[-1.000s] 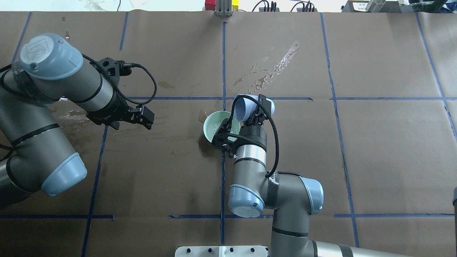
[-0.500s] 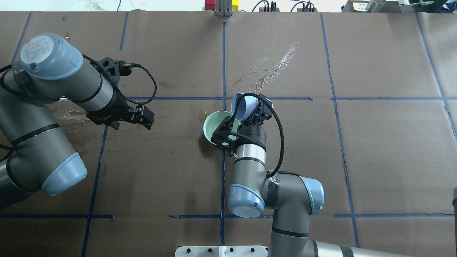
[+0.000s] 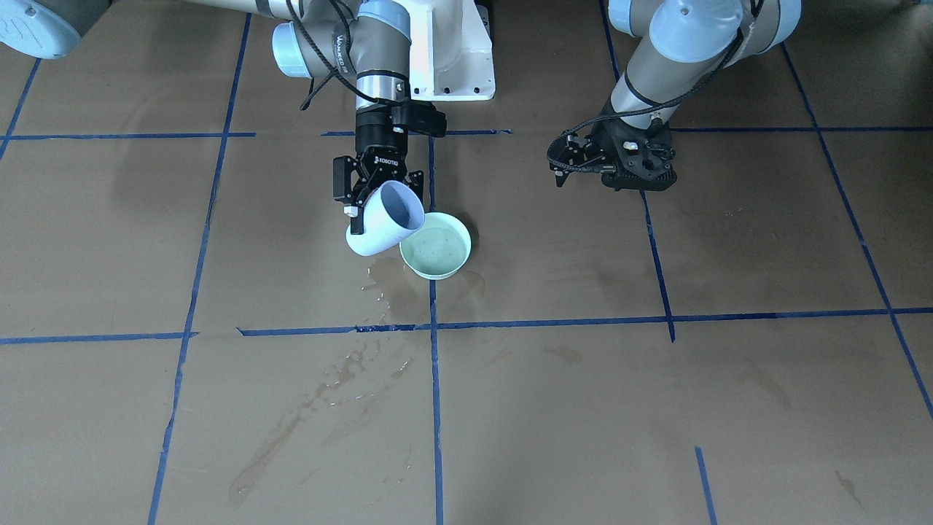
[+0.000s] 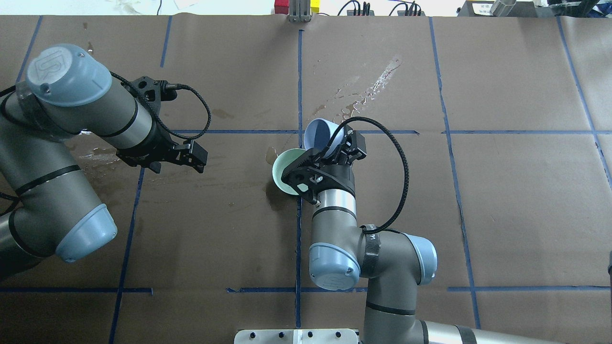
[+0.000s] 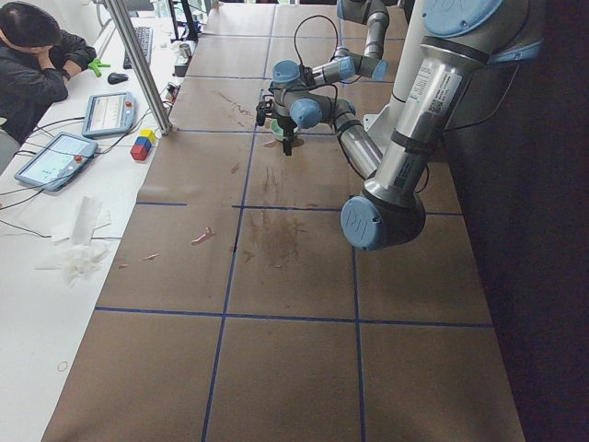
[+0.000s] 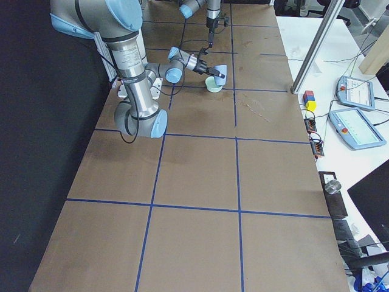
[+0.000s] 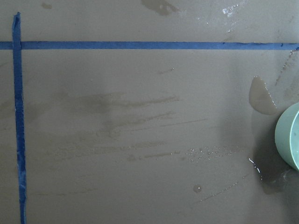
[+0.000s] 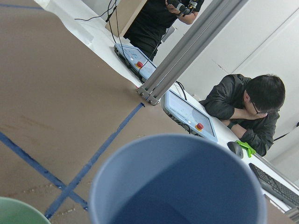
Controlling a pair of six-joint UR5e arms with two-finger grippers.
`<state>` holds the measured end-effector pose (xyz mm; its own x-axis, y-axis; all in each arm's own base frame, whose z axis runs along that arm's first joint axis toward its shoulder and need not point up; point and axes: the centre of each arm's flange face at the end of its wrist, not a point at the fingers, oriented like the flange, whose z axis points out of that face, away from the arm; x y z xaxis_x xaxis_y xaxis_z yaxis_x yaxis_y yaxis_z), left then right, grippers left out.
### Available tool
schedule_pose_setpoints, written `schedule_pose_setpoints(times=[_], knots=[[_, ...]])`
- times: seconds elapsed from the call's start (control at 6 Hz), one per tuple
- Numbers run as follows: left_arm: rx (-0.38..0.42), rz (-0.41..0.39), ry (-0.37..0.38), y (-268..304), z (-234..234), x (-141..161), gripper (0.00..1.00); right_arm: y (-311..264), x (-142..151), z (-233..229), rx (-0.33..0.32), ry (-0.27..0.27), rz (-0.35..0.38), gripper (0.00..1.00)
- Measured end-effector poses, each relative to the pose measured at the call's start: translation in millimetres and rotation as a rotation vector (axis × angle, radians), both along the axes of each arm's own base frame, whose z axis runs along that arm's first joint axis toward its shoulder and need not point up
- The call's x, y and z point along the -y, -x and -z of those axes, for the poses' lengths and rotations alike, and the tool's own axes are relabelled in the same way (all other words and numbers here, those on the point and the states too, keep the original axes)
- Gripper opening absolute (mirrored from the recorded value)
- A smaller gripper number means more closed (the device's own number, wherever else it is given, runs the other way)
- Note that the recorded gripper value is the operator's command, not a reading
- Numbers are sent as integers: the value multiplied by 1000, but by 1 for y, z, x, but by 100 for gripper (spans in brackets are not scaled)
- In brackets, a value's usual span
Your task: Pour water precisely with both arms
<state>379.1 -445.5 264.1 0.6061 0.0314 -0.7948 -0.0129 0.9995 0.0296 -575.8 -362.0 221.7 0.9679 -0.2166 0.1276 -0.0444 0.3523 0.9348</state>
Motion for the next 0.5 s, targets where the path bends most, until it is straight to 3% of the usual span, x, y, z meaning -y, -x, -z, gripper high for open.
schedule_pose_setpoints(times=[0.5], knots=[[-2,1,-1,0,1,0,100,-28,12,2,292,102,30,0]])
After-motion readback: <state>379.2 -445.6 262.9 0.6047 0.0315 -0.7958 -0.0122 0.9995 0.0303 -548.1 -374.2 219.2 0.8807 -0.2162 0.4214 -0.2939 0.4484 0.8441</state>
